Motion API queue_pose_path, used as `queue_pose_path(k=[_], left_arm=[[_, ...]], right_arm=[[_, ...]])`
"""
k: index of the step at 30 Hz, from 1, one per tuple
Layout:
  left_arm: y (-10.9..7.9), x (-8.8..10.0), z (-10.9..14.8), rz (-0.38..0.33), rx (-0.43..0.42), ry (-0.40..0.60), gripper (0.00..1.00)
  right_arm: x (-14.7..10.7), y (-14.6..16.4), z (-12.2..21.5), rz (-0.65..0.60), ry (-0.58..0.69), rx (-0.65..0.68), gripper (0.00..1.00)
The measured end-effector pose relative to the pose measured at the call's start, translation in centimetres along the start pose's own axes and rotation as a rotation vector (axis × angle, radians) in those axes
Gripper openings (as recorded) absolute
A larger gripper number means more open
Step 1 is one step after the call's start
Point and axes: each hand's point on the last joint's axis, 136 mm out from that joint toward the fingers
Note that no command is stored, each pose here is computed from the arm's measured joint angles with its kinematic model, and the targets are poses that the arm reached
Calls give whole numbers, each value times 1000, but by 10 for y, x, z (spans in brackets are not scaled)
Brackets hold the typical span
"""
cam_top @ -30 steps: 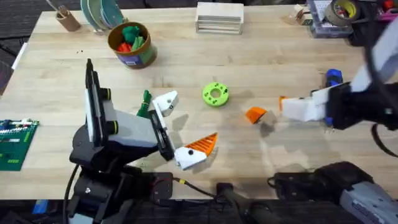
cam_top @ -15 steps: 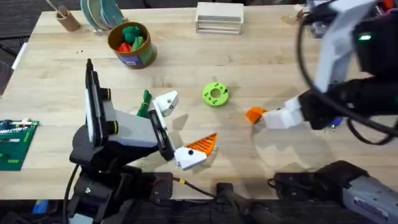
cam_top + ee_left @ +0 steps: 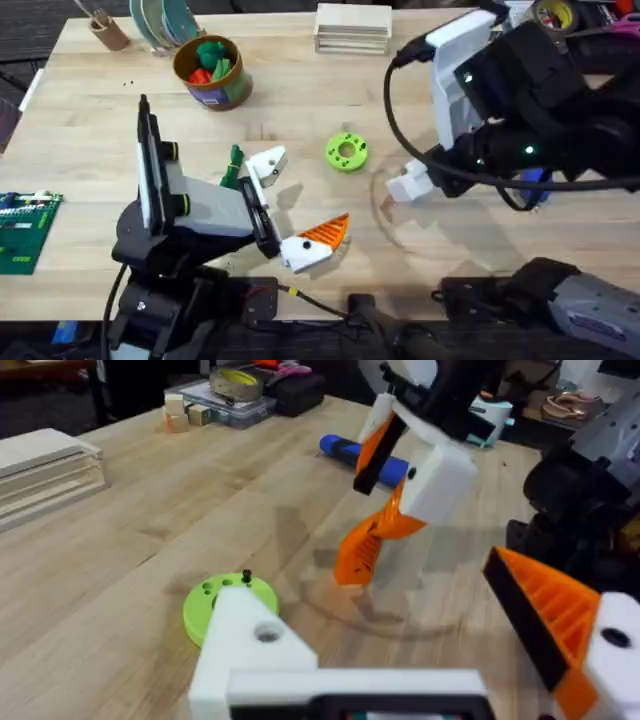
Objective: Pick up the gripper from the table and insert it into the empty holder that is missing its gripper. Then pick up a screw, insert it into the mounting hole, and use the screwdriver to tighten it. Finally, clean up the table by picking up the vegetable and placing it into the bucket.
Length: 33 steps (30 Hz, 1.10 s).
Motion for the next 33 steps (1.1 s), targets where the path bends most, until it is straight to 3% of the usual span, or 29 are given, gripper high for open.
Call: queue_pose_path(k=[6,23,27,29,33], left_arm=[[0,0,0,0,0,0,992],[0,0,0,0,0,0,993],[0,0,0,0,0,0,993],[0,0,0,0,0,0,993],[0,0,0,0,0,0,993]], right_arm=[[-19,2,-15,-13,60,4,993],[-13,0,-31,-26,73,5,985],[-11,0,-32,-26,67,2,919],[-11,0,-32,-29,68,1,798],[-11,0,-32,-29,68,1,660]])
Point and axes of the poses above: each hand's point on the last joint's axis, 136 mm out from that joint toward the fingers, its own z axis back along the fingers, its own y axis along the line the jaws close on, x = y × z, and after that the axes turned 14 degrees about z, right-handed
